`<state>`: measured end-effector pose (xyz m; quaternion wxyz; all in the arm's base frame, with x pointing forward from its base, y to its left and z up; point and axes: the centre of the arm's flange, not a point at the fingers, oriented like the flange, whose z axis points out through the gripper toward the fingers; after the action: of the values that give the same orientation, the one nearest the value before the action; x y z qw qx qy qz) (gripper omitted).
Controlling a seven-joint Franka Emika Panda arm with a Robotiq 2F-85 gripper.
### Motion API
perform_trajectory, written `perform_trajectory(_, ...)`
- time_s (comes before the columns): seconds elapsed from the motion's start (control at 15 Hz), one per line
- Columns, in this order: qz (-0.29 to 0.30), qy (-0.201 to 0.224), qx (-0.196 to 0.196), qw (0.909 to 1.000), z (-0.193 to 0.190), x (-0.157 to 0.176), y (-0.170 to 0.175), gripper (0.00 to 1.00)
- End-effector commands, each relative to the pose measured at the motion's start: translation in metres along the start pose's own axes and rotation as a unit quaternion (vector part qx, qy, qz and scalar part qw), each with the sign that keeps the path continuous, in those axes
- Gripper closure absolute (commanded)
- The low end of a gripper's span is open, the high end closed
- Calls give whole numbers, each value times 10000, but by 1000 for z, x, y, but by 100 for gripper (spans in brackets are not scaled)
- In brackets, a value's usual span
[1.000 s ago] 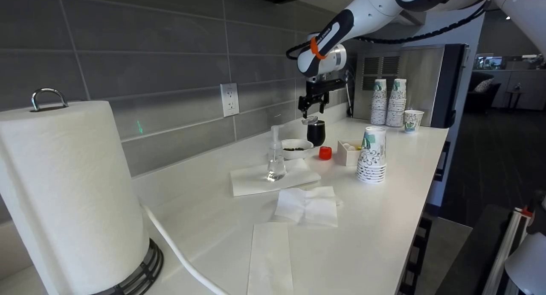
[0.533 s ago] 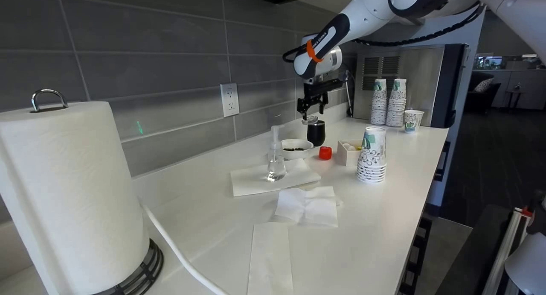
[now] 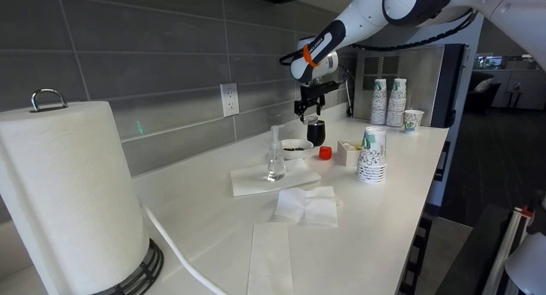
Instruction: Move the black cup to the left
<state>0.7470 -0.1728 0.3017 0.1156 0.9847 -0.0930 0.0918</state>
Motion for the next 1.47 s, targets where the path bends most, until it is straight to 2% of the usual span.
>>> perform_trajectory(0.0,92,-27,-275,9996,6,17,-3,0)
perform_trajectory(0.47,285,-32,-445,9986,10,24,-2,0)
perform_trajectory(1.4,500,-50,-386,9980,18,24,0,0)
